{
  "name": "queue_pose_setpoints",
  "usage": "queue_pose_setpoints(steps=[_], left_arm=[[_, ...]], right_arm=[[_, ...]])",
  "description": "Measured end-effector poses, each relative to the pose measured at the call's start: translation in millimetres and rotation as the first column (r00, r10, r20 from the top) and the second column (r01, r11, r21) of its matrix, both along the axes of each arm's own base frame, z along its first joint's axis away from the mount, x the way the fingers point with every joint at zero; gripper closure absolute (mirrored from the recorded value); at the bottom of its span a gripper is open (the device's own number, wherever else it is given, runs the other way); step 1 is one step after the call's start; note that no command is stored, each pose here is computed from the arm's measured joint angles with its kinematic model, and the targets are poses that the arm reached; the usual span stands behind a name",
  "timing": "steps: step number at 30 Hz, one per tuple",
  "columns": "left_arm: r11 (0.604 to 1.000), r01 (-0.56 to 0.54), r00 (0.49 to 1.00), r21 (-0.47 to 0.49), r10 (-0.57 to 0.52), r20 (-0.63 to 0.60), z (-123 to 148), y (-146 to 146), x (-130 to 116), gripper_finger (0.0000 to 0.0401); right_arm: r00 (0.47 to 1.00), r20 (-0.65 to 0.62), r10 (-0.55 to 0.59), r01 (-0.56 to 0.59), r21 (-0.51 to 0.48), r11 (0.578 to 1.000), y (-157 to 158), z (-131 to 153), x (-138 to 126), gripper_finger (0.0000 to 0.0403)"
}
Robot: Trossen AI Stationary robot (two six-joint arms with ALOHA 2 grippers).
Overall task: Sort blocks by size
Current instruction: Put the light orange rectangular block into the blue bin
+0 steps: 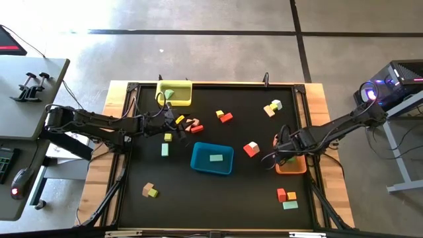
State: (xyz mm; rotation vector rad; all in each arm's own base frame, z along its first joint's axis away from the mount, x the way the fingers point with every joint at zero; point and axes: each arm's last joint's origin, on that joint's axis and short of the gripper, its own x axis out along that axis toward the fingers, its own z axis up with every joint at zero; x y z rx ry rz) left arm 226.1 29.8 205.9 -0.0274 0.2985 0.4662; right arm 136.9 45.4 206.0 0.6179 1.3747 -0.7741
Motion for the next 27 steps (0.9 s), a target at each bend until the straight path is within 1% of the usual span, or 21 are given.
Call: queue_pose_setpoints(steps=[7, 11, 14, 16, 20, 23, 25, 27], left_arm=[[1.000, 0.000, 1.000, 0.000, 0.000, 0.000, 0.0, 0.0, 0.0, 0.0231], [1.000, 0.000, 1.000, 0.000, 0.000, 0.001, 0.1, 0.0, 0.0, 0.0231], [1.000, 0.000, 1.000, 0.000, 0.000, 0.006, 0.5, 0.0, 0.2, 0.0231], [1.000, 0.000, 1.000, 0.000, 0.000, 0.006, 0.5, 0.0, 0.2, 0.0231], [1.000, 0.000, 1.000, 0.000, 0.000, 0.010, 0.9, 0.0, 0.3, 0.0231], [1.000, 0.000, 1.000, 0.001, 0.000, 0.019, 1.7, 0.0, 0.5, 0.0231], [1.000, 0.000, 1.000, 0.001, 0.000, 0.021, 1.9, 0.0, 0.6, 0.0231], [1.000, 0.000, 1.000, 0.001, 0.000, 0.021, 1.9, 0.0, 0.6, 0.0231]], right_arm=[[1.000, 0.007, 0.013, -0.013, -0.021, 1.000, -0.7, 2.0, 0.4, 0.0210], [0.998, 0.032, 0.049, -0.046, -0.068, 0.997, -2.5, 18.1, 4.4, 0.0209], [0.996, 0.075, 0.054, -0.044, -0.124, 0.991, -5.7, 38.5, 8.9, 0.0209], [0.989, 0.117, 0.086, -0.064, -0.186, 0.981, -8.7, 52.3, 13.3, 0.0208], [0.967, 0.193, 0.168, -0.098, -0.329, 0.939, -19.9, 71.2, 24.9, 0.0208], [0.958, 0.202, 0.205, -0.123, -0.355, 0.927, -35.4, 70.0, 34.3, 0.0208], [0.952, 0.215, 0.219, -0.136, -0.346, 0.928, -49.1, 61.6, 40.8, 0.0208], [0.940, 0.257, 0.226, -0.138, -0.320, 0.937, -64.3, 49.4, 47.5, 0.0208]])
